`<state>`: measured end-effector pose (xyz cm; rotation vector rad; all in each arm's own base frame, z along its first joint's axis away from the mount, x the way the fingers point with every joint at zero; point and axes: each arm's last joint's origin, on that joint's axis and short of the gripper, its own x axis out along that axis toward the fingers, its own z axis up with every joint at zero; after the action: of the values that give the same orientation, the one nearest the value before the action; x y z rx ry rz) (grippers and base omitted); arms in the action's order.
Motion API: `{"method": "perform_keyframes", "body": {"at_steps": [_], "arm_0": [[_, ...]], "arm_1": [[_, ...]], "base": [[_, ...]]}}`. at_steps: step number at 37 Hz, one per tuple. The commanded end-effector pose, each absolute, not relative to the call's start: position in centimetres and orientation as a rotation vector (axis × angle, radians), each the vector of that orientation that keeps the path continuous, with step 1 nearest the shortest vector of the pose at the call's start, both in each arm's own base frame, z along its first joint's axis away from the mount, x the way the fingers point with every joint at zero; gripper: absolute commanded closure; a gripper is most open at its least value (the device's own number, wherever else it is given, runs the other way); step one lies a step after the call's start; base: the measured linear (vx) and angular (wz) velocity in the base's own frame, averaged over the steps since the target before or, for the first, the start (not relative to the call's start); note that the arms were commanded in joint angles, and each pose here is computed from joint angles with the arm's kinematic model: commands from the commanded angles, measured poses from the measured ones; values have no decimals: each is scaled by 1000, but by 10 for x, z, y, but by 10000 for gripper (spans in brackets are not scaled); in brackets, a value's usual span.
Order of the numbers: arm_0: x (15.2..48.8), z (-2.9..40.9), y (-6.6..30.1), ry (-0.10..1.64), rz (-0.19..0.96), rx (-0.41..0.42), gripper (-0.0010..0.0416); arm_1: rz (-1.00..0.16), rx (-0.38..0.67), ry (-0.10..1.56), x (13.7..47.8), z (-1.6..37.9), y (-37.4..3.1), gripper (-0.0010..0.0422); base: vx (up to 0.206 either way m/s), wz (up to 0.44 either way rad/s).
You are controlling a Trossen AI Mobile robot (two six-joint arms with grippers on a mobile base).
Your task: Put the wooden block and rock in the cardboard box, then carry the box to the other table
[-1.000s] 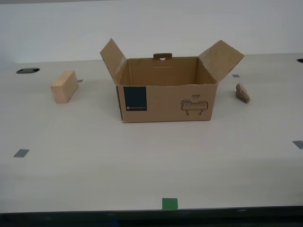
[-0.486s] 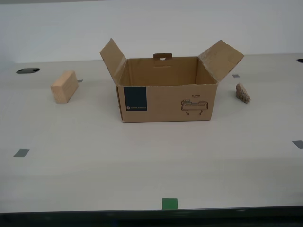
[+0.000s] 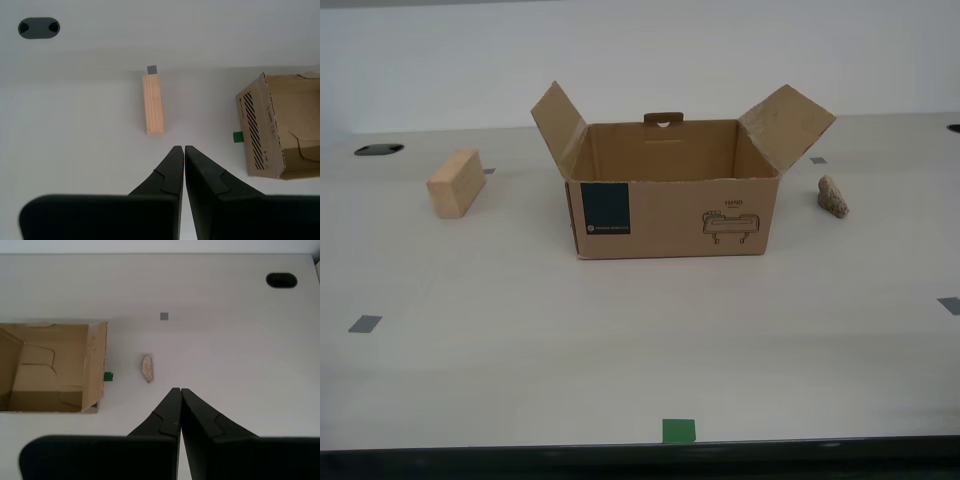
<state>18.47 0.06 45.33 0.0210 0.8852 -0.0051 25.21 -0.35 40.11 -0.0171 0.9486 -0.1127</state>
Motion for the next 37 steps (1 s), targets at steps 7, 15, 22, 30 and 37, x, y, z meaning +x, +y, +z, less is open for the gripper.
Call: {"method": "perform_keyframes", "body": {"at_steps": [7, 15, 22, 30, 37], "arm_0": [[193, 457, 1, 892, -4, 24, 406], [193, 464, 1, 841, -3, 25, 406], [192, 466, 1, 826, -3, 25, 406], [192, 466, 1, 827, -3, 25, 406], [192, 466, 1, 833, -4, 25, 404]], "arm_1": [[-117, -19, 991, 259, 405, -4, 412], [-117, -20, 992, 259, 405, -4, 412], [-116, -21, 992, 259, 405, -4, 412], [-116, -21, 992, 259, 405, -4, 412], [-116, -21, 993, 259, 405, -4, 412]], "base": [[0, 0], [0, 0], [0, 0], [0, 0], [0, 0]]}}
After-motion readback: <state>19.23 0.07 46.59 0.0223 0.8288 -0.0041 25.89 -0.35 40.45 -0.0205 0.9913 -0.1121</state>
